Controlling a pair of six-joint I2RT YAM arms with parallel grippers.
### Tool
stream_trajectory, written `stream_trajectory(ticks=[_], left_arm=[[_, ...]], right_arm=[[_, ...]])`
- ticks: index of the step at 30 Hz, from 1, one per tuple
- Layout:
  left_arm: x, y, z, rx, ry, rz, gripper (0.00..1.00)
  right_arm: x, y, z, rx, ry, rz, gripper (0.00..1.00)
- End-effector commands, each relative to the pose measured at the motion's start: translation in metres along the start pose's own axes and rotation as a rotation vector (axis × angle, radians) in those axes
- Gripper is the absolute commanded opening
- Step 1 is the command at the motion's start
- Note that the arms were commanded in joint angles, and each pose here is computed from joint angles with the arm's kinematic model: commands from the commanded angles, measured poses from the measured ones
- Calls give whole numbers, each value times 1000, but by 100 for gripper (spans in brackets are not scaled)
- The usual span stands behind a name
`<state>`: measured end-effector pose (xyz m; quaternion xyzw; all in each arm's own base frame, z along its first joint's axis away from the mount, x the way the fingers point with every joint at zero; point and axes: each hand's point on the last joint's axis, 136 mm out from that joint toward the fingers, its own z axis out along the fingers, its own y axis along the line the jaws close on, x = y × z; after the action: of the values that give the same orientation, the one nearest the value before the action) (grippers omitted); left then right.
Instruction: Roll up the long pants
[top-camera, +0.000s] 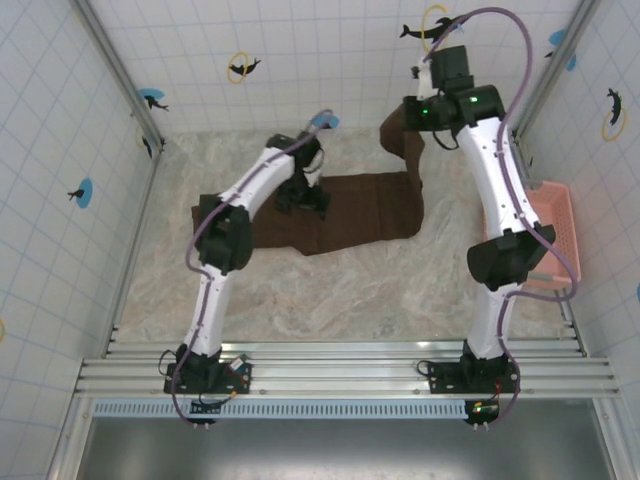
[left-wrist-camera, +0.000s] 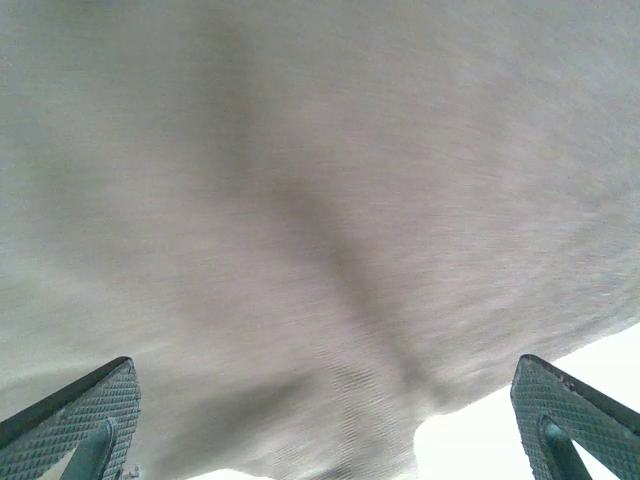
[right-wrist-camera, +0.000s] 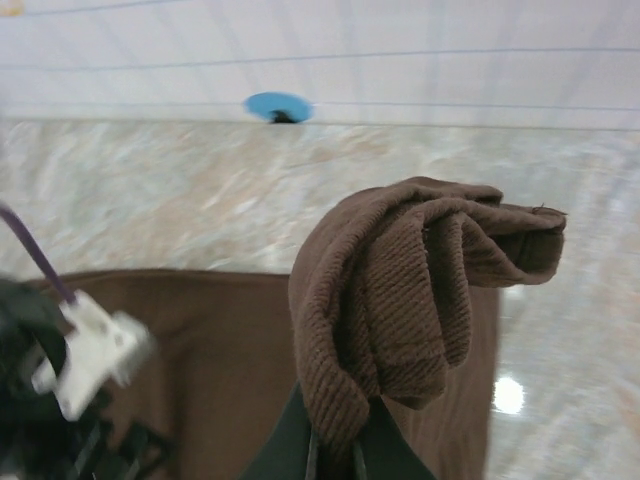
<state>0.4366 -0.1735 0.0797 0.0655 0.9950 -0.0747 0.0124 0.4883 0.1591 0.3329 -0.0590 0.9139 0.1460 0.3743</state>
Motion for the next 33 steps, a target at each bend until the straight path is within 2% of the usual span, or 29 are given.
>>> stream_trajectory(ticks=[1, 3, 6, 10, 15, 21, 31, 32, 33], left_arm=[[14, 91, -76, -31, -127, -189, 97], [38, 141, -87, -56, -161, -311, 97], [74, 193, -92, -113, -193, -432, 97], [110, 226, -75, -123, -148, -494, 97], [121, 246, -55, -103, -107, -524, 98], [110, 254, -44, -44, -121, -550, 98], [105, 256, -24, 19, -92, -543, 98], [105, 256, -23, 25, -90, -543, 98], [105, 255, -22, 29, -88, -541, 97]], right_arm=[[-2, 53, 8, -93, -31, -19, 0], [0, 86, 22, -159, -36, -28, 0], [2, 129, 37, -238, -46, -48, 0], [9, 181, 56, -345, -39, -61, 0], [26, 237, 83, -487, -12, -18, 0], [63, 288, 113, -591, 69, 45, 0], [121, 356, 140, -690, 167, 101, 0], [130, 362, 145, -701, 184, 100, 2], [143, 364, 155, -692, 215, 113, 8]])
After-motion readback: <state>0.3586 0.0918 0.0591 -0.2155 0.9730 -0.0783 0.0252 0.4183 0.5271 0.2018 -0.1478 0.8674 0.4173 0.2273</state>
